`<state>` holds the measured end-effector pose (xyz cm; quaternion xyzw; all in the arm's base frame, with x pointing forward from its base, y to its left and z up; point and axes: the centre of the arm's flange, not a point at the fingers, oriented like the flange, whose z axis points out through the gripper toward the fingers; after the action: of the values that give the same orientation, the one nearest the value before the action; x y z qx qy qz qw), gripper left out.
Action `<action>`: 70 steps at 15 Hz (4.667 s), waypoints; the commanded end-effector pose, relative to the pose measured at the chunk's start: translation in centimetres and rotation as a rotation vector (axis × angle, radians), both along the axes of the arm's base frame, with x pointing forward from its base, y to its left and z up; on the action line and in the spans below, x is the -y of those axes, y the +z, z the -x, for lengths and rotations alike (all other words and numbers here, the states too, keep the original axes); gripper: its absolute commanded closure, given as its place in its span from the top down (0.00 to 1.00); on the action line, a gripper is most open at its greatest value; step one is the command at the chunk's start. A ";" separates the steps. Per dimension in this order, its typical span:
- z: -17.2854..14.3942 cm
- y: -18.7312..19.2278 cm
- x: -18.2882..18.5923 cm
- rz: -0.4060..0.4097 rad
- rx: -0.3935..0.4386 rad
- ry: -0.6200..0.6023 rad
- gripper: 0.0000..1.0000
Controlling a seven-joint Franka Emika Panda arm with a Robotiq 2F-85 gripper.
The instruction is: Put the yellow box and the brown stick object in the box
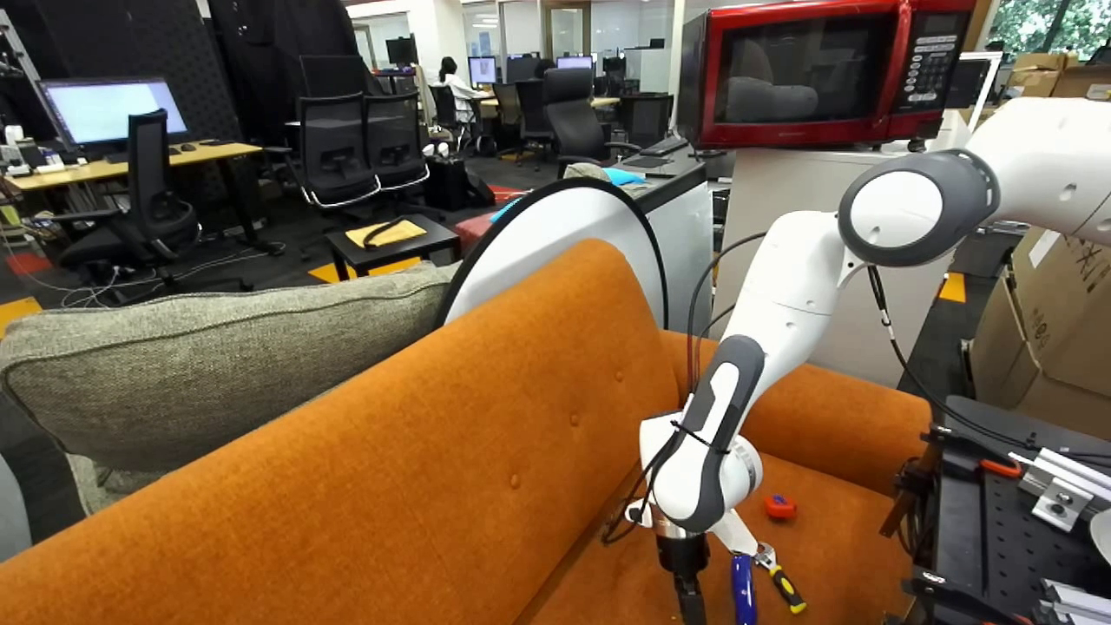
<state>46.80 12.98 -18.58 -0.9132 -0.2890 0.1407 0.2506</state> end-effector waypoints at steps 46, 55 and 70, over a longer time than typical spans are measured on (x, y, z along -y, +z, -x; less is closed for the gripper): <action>-1.8 6.2 0.0 0.079 0.246 -0.183 0.04; -0.6 9.0 -8.0 -0.161 0.147 0.006 0.04; -1.2 7.1 -14.4 -0.347 -0.052 0.179 0.98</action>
<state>46.78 27.29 -11.97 -0.8287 -0.3856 0.1374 0.3817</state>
